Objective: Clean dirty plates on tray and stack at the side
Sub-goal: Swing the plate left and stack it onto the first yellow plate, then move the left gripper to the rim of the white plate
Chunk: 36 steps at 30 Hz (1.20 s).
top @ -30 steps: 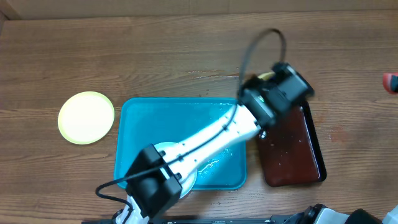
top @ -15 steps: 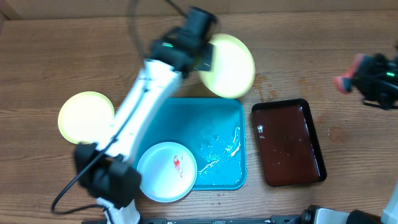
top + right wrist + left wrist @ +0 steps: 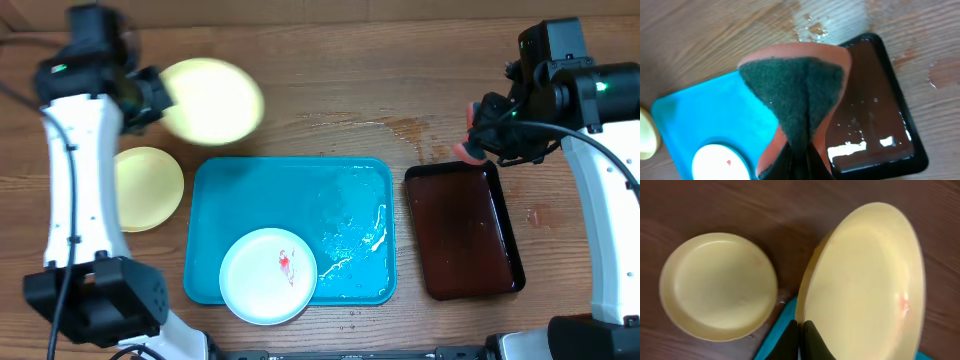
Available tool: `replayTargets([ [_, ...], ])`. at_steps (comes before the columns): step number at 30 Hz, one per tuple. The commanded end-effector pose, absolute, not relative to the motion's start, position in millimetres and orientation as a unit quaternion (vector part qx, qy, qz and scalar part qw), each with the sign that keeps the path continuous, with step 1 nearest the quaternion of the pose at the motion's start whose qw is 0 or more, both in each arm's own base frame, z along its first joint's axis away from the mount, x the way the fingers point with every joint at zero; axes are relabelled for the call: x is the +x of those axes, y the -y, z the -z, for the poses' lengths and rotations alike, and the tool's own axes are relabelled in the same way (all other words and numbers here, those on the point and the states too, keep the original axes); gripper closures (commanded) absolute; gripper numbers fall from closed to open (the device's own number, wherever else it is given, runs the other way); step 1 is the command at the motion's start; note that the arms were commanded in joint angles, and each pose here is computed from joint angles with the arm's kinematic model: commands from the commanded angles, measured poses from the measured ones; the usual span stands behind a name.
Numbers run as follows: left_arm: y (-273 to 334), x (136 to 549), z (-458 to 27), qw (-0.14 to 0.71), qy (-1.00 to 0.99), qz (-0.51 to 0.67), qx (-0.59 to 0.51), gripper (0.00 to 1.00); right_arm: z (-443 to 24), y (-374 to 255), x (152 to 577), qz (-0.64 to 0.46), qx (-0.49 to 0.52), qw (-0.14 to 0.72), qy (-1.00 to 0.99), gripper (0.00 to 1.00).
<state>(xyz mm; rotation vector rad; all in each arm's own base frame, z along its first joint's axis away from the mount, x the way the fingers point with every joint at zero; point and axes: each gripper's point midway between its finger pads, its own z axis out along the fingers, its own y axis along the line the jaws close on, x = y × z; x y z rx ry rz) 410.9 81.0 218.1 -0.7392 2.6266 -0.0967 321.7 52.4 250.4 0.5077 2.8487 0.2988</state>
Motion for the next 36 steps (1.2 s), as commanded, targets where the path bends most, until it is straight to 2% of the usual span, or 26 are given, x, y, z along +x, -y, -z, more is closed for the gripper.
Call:
replayTargets([
  [1, -121, 376, -223, 0.225, -0.919, 0.044, -0.321, 0.95, -233, -44, 314, -0.081, 0.180, 0.094, -0.976, 0.96],
  [11, -173, 283, -158, 0.239, -0.854, 0.073, -0.456, 0.96, -209, -46, 305, -0.076, 0.167, 0.061, -0.981, 0.96],
  [17, -189, 262, -112, 0.232, -0.816, 0.091, -0.521, 0.96, -205, -46, 299, -0.074, 0.159, 0.048, -0.983, 0.96],
  [24, -201, 268, -91, 0.235, -0.809, 0.100, -0.530, 0.96, -205, -48, 298, -0.079, 0.157, 0.045, -0.983, 0.96],
  [32, -199, 271, -41, 0.173, -0.812, 0.120, -0.545, 0.96, -205, -48, 296, -0.079, 0.158, 0.040, -0.984, 0.96],
  [36, -205, 276, -45, 0.187, -0.811, 0.117, -0.542, 0.96, -205, -48, 295, -0.079, 0.158, 0.039, -0.984, 0.96],
])
